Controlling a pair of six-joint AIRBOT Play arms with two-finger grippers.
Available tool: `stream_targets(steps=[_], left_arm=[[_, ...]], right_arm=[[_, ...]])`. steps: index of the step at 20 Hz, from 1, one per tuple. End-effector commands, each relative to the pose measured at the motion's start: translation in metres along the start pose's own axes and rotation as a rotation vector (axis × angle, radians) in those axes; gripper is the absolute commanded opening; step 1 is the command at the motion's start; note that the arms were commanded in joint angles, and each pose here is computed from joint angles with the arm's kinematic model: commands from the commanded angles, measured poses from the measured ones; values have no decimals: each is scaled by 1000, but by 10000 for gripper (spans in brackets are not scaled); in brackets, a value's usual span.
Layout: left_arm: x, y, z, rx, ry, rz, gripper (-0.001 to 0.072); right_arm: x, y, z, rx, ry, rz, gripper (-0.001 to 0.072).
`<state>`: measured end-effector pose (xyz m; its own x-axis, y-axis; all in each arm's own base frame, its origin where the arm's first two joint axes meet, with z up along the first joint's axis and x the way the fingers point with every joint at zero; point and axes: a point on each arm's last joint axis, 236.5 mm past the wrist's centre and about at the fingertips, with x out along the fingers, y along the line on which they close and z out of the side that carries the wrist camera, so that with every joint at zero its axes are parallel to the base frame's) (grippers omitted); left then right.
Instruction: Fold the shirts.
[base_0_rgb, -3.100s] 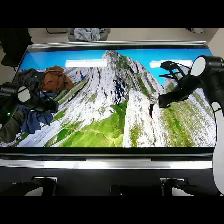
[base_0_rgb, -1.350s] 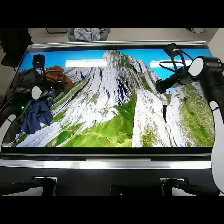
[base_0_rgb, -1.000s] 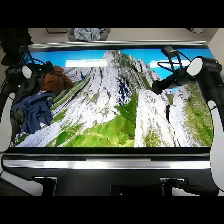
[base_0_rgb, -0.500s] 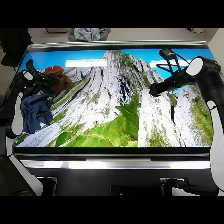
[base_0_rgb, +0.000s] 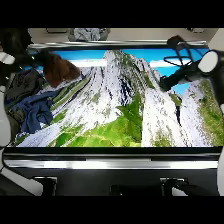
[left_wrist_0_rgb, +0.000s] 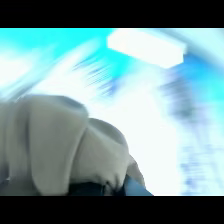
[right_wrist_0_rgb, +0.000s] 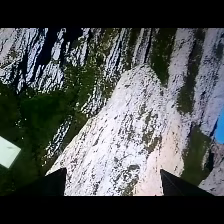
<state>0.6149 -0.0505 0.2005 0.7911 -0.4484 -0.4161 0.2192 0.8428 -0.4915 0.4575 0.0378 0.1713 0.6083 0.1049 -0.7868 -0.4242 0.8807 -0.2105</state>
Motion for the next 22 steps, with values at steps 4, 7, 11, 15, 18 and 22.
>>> stream_targets(steps=[4,7,11,15,18,22], left_arm=[[-170,-271,4,366,-130,-413,29],[-168,-309,-87,387,105,-533,29],[-106,-291,-246,335,489,-532,29],[-44,-231,-384,247,746,-393,29],[-31,-227,-429,46,926,-388,305],[-49,-219,-336,-4,901,-425,673]], right_arm=[[-149,-21,15,-51,-212,-222,694],[-182,-3,-19,-45,-146,-198,694],[-171,27,-83,33,105,-71,676],[-109,38,-115,62,214,-18,678],[-53,57,-124,121,195,50,679],[-19,67,-91,167,88,121,686]])
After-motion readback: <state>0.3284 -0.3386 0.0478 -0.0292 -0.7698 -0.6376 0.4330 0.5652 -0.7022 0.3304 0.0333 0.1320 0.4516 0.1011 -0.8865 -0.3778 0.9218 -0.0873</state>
